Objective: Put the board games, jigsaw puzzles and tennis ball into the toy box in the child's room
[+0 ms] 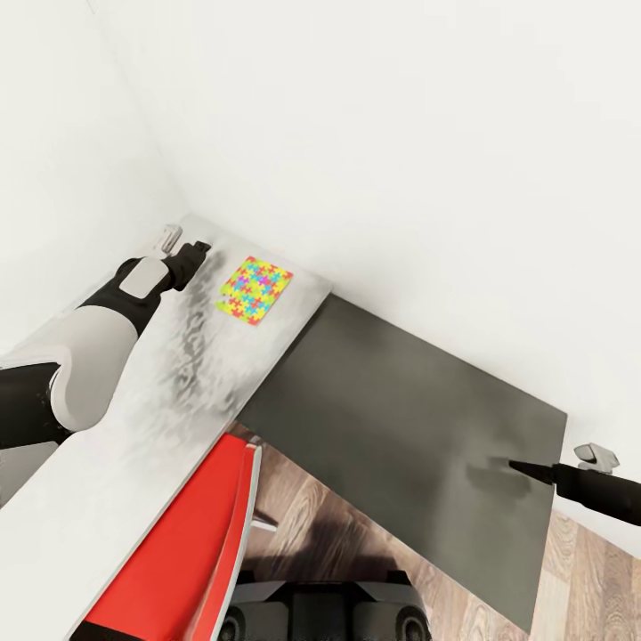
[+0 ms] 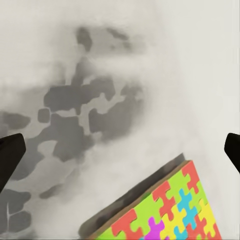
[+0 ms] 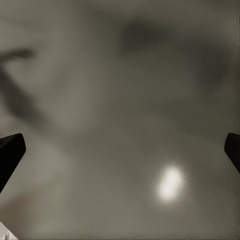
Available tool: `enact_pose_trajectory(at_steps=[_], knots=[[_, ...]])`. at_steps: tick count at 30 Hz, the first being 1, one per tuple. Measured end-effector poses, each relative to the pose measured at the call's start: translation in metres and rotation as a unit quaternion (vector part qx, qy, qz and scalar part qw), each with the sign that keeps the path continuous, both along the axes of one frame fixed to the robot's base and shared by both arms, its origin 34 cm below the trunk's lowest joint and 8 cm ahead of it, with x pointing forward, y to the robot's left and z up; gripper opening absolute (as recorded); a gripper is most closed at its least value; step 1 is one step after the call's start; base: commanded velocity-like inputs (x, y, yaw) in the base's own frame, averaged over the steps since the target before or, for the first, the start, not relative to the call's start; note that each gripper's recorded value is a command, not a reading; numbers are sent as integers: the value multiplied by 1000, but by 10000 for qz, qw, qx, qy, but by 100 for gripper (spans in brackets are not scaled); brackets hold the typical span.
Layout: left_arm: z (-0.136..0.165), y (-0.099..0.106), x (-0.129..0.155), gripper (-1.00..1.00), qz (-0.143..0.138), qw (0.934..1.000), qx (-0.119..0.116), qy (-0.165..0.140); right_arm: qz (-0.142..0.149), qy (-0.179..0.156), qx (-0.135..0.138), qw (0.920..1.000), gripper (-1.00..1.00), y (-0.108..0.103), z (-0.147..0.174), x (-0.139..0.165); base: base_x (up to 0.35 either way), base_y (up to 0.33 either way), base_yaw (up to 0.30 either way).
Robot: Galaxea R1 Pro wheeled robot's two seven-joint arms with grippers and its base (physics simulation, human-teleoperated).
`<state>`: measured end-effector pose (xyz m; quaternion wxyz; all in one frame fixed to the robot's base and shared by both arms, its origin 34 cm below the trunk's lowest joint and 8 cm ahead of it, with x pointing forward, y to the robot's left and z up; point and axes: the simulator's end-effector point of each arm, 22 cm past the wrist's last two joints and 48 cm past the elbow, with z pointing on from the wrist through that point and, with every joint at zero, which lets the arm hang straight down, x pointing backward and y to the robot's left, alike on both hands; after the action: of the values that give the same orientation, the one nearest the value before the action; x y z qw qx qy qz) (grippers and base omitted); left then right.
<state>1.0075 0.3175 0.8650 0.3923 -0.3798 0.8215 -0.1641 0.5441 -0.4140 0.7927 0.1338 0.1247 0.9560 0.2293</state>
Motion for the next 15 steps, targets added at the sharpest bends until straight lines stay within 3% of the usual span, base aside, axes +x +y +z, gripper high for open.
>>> enact_pose_trajectory(at_steps=[15], knots=[[-23, -8, -4, 100, -54, 9999, -9, 136, -10, 219, 29, 9998, 100, 1, -11, -9, 0, 0, 0]])
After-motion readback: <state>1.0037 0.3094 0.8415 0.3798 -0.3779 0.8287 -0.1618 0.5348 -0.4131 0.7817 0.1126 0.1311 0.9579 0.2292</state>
